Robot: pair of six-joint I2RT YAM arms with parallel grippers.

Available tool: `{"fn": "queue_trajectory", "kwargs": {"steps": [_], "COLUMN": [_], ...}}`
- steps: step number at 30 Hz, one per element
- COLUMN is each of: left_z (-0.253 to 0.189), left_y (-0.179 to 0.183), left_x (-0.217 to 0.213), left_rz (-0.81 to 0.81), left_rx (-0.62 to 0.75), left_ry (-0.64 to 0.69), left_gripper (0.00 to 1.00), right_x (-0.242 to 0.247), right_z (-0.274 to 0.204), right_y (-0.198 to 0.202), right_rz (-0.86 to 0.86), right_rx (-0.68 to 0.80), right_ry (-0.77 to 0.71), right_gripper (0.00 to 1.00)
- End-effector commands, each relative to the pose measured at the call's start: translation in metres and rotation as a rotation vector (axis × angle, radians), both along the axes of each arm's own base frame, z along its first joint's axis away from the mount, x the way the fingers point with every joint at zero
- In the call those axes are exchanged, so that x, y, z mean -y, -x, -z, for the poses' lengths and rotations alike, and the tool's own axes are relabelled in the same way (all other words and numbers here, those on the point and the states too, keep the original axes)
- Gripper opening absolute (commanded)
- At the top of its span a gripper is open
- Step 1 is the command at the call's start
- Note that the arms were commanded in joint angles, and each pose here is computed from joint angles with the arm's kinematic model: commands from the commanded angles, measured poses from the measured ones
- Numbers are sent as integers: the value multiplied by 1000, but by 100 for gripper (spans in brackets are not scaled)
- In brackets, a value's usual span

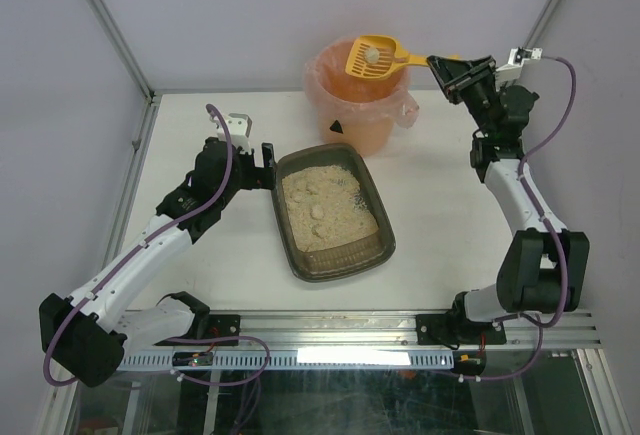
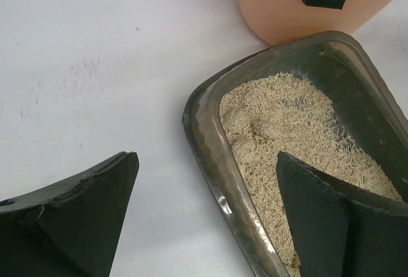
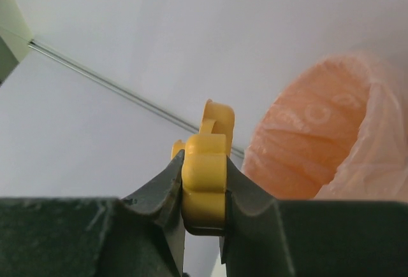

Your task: Clean the litter box

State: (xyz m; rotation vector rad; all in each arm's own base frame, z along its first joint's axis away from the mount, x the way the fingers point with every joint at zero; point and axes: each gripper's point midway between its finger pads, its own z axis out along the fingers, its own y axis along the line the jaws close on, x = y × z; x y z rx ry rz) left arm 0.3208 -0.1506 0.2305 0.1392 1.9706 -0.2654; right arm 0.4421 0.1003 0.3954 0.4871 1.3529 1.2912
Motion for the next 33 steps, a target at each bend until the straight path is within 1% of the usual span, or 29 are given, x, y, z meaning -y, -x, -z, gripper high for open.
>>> {"fn": "queue_trajectory", "kwargs": {"steps": [1,5,11,13,17,20,22,25,30,32,33], "left_z": [-20,-20,-22,-21,-22,-25,-25,-23,-23,-23,-23], "left_y": [-3,-3,-2,-2,-2,-1,-1,-2,-3,-3,-3], "left_x": [-5,-4,-5,-5,-6,-7,-8,-8,-8,-9,-9], "left_rz": [-5,2,-1,0,-2,-8,-11,-10,-12,-16,-16], "left_rx": [68,66,71,70,72,79,80,76,76,77,79], "left_ry": [8,6,6,6,7,8,9,7,0,-3,-4], "left_gripper": [95,95,95,95,94,94,94,95,95,94,95], "right_x": [9,11,10,7,-9,-18,-26,-34,-40,-40,-38], "right_z": [-33,-32,-31,-31,-31,-28,-28,-39,-72,-88,-99], "right_y": [-16,-35,-46,-48,-44,-46,-45,-40,-25,-18,-12], "right_rz": [81,109,124,123,70,76,85,123,208,259,282], "right_rx": [160,203,295,327,442,478,483,494,524,519,512], "right_ry": [186,352,571,649,817,960,1020,1066,1080,1058,1017], "right_gripper": [0,0,0,0,0,0,0,0,0,0,0]}}
